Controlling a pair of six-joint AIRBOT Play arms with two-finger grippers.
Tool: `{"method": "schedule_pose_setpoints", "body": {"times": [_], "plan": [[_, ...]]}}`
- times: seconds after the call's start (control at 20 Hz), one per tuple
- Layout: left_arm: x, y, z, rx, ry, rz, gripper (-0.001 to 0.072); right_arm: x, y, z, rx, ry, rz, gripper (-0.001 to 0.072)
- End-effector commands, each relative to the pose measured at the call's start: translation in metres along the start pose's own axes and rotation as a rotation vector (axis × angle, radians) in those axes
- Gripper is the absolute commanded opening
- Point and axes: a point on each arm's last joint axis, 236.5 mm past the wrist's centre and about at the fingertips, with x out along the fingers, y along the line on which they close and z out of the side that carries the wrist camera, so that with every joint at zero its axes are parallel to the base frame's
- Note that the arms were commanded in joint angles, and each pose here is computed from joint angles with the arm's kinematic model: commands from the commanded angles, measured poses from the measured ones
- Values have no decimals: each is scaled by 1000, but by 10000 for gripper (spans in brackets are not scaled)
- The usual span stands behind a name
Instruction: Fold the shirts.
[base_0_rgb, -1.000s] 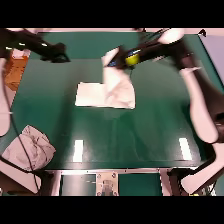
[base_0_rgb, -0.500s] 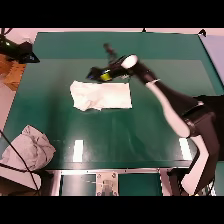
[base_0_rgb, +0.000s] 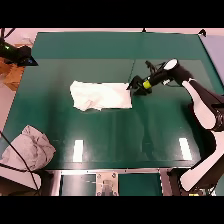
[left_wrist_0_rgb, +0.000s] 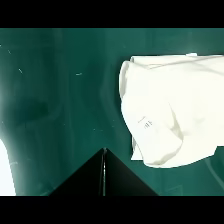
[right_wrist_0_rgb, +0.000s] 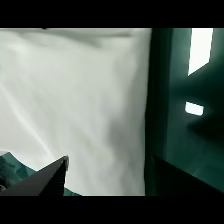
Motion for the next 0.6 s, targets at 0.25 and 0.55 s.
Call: {"method": "schedule_pose_setpoints", "body": {"times": [0.25, 0.55], "plan": [[-1, 15, -3, 47, 15, 61, 23, 54, 49, -10, -22, -9, 155, 283], [-1, 22, -5, 45, 24, 90, 23, -61, 137, 23, -250, -122, 297, 21]]}}
